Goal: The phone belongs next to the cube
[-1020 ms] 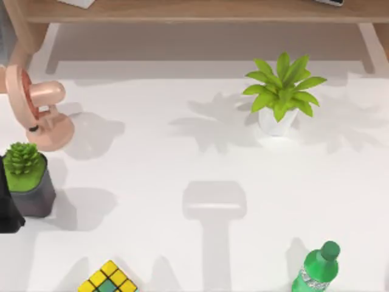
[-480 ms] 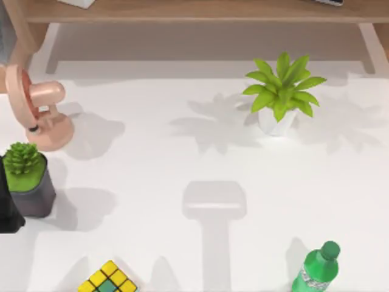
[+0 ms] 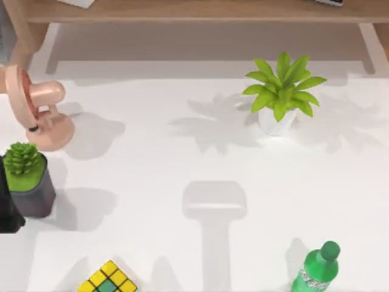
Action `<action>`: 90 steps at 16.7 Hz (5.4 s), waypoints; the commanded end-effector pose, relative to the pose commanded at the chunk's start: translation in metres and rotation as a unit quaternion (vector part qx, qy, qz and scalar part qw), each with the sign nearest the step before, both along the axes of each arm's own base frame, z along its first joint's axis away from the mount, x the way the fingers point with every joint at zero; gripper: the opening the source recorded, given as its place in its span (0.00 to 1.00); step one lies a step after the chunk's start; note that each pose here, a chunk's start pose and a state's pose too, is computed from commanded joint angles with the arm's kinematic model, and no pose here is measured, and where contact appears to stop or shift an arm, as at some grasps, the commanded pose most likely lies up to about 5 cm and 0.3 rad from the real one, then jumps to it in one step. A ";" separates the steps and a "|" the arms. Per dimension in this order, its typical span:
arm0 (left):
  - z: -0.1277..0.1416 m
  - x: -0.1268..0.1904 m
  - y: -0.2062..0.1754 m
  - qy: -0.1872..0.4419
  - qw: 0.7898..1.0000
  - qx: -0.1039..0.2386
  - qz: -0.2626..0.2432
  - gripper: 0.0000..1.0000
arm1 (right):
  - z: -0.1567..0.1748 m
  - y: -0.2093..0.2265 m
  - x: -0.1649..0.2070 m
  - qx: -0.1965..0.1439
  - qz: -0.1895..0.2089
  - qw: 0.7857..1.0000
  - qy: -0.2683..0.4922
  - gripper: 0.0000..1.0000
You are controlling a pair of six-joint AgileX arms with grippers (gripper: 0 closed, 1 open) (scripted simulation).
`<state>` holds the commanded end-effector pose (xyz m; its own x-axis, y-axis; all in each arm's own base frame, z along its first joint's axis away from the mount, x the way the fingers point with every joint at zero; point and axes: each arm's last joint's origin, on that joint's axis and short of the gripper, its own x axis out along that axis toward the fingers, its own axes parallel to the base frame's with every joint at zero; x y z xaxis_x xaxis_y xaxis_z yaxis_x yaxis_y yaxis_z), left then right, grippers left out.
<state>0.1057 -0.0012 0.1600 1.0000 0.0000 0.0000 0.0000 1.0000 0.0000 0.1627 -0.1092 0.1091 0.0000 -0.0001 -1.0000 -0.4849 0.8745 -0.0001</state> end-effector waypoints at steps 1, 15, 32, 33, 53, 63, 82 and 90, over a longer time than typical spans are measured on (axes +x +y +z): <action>0.000 0.000 0.000 0.000 1.000 0.000 0.000 1.00 | 0.000 0.000 0.000 0.000 0.000 1.000 0.000 0.62; 0.000 0.000 0.000 0.000 1.000 0.000 0.000 1.00 | 0.000 0.000 0.000 0.000 0.000 1.000 0.000 0.00; 0.000 0.000 0.000 0.000 1.000 0.000 0.000 1.00 | 0.024 0.001 0.000 0.003 -0.004 1.000 0.000 0.00; 0.000 0.000 0.000 0.000 1.000 0.000 0.000 1.00 | 0.029 0.000 0.005 -0.004 -0.003 1.000 -0.011 0.00; 0.000 0.000 0.000 0.000 1.000 0.000 0.000 1.00 | 0.192 0.142 0.154 0.059 -0.025 0.945 -0.320 0.00; 0.000 0.000 0.000 0.000 1.000 0.000 0.000 1.00 | 0.200 0.253 0.154 0.168 -0.069 0.945 -0.272 0.00; 0.000 0.000 0.000 0.000 1.000 0.000 0.000 1.00 | 0.124 0.409 0.048 0.109 -0.205 0.972 -0.043 0.00; 0.000 0.000 0.000 0.000 1.000 0.000 0.000 1.00 | 0.083 0.416 -0.002 0.001 -0.256 0.967 -0.001 0.00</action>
